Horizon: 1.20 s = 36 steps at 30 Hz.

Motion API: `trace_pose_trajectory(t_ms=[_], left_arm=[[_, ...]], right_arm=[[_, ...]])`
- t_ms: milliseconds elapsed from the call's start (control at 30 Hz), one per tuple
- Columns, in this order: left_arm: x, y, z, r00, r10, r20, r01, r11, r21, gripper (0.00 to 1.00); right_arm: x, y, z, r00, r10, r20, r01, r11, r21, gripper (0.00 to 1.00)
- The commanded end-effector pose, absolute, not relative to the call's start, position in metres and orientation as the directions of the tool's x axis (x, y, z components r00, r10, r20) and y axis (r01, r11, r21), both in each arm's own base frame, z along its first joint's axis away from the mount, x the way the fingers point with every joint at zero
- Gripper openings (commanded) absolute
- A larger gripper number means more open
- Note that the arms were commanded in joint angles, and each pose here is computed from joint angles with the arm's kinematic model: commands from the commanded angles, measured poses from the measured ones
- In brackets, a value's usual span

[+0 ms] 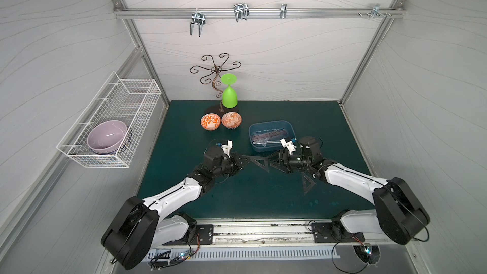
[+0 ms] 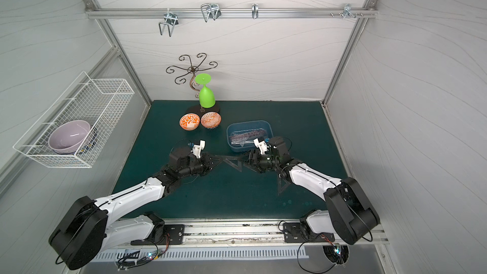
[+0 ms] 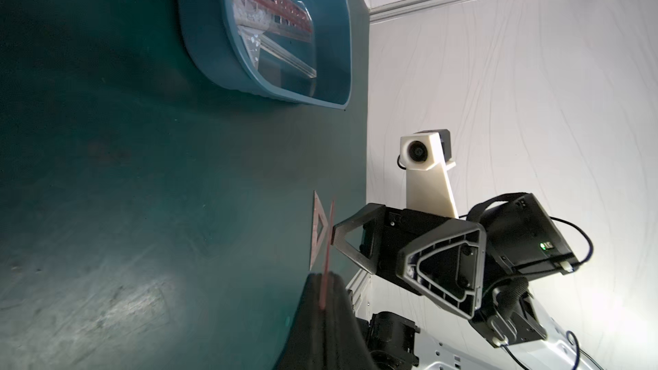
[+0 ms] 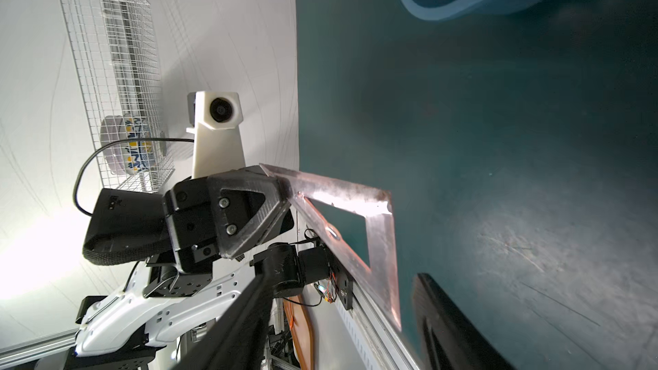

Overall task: Put the scattered rulers into the storage box
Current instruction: Pick up the ruler from the center of the board.

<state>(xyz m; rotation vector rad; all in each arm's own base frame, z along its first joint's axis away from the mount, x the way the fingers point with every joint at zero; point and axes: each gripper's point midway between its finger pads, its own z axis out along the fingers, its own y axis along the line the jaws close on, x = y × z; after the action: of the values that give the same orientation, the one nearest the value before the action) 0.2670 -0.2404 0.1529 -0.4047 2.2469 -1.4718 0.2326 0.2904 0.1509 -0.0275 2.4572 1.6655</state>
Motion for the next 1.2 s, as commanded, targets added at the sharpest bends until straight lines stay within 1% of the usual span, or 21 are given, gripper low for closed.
trace_pose_trajectory(t_ms=[0, 67, 133, 267, 467, 667, 800, 933, 967, 1000, 1033, 1100, 1133, 1167], left_arm=[[0.273, -0.24, 0.18, -0.85, -0.477, -0.222, 0.062, 0.328, -0.943, 0.0], [0.274, -0.238, 0.183, -0.847, -0.483, -0.222, 0.063, 0.323, -0.944, 0.0], [0.275, -0.238, 0.186, -0.848, -0.481, -0.223, 0.07, 0.316, -0.946, 0.0], [0.276, -0.238, 0.188, -0.847, -0.48, -0.226, 0.076, 0.312, -0.947, 0.0], [0.279, -0.235, 0.186, -0.846, -0.484, -0.223, 0.074, 0.307, -0.949, 0.0], [0.281, -0.237, 0.185, -0.854, -0.47, -0.223, 0.078, 0.307, -0.948, 0.0], [0.281, -0.24, 0.184, -0.863, -0.45, -0.231, 0.085, 0.32, -0.944, 0.0], [0.283, -0.238, 0.181, -0.868, -0.427, -0.252, 0.093, 0.358, -0.929, 0.0], [0.283, -0.236, 0.178, -0.875, -0.415, -0.248, 0.082, 0.378, -0.922, 0.12], [0.284, -0.233, 0.179, -0.88, -0.402, -0.254, 0.083, 0.397, -0.914, 0.28], [0.286, -0.228, 0.178, -0.883, -0.39, -0.259, 0.078, 0.423, -0.903, 0.4], [0.289, -0.218, 0.177, -0.888, -0.365, -0.281, 0.073, 0.491, -0.868, 0.56], [0.29, -0.213, 0.178, -0.89, -0.348, -0.295, 0.077, 0.524, -0.848, 0.62], [0.292, -0.209, 0.18, -0.889, -0.335, -0.312, 0.083, 0.553, -0.829, 0.65]], right_arm=[[0.238, 0.299, 0.158, -0.988, 0.063, -0.14, -0.111, 0.335, 0.936, 0.65], [0.241, 0.301, 0.158, -0.989, 0.058, -0.139, -0.112, 0.334, 0.936, 0.64], [0.244, 0.304, 0.159, -0.989, 0.055, -0.141, -0.115, 0.33, 0.937, 0.6], [0.248, 0.31, 0.164, -0.988, 0.042, -0.146, -0.126, 0.308, 0.943, 0.5], [0.254, 0.314, 0.164, -0.986, 0.035, -0.163, -0.144, 0.315, 0.938, 0.34], [0.26, 0.314, 0.167, -0.982, 0.043, -0.186, -0.163, 0.316, 0.935, 0.16], [0.265, 0.314, 0.169, -0.98, 0.033, -0.197, -0.177, 0.306, 0.935, 0.0], [0.274, 0.309, 0.175, -0.973, 0.028, -0.229, -0.21, 0.308, 0.928, 0.0], [0.279, 0.305, 0.174, -0.97, 0.025, -0.24, -0.219, 0.322, 0.921, 0.0], [0.286, 0.297, 0.174, -0.964, 0.024, -0.264, -0.24, 0.347, 0.907, 0.0], [0.296, 0.29, 0.172, -0.957, 0.016, -0.288, -0.261, 0.379, 0.888, 0.0], [0.317, 0.278, 0.171, -0.945, -0.002, -0.326, -0.297, 0.415, 0.86, 0.0], [0.33, 0.271, 0.169, -0.94, -0.002, -0.34, -0.307, 0.438, 0.845, 0.0], [0.342, 0.266, 0.168, -0.935, -0.001, -0.353, -0.315, 0.454, 0.833, 0.0]])
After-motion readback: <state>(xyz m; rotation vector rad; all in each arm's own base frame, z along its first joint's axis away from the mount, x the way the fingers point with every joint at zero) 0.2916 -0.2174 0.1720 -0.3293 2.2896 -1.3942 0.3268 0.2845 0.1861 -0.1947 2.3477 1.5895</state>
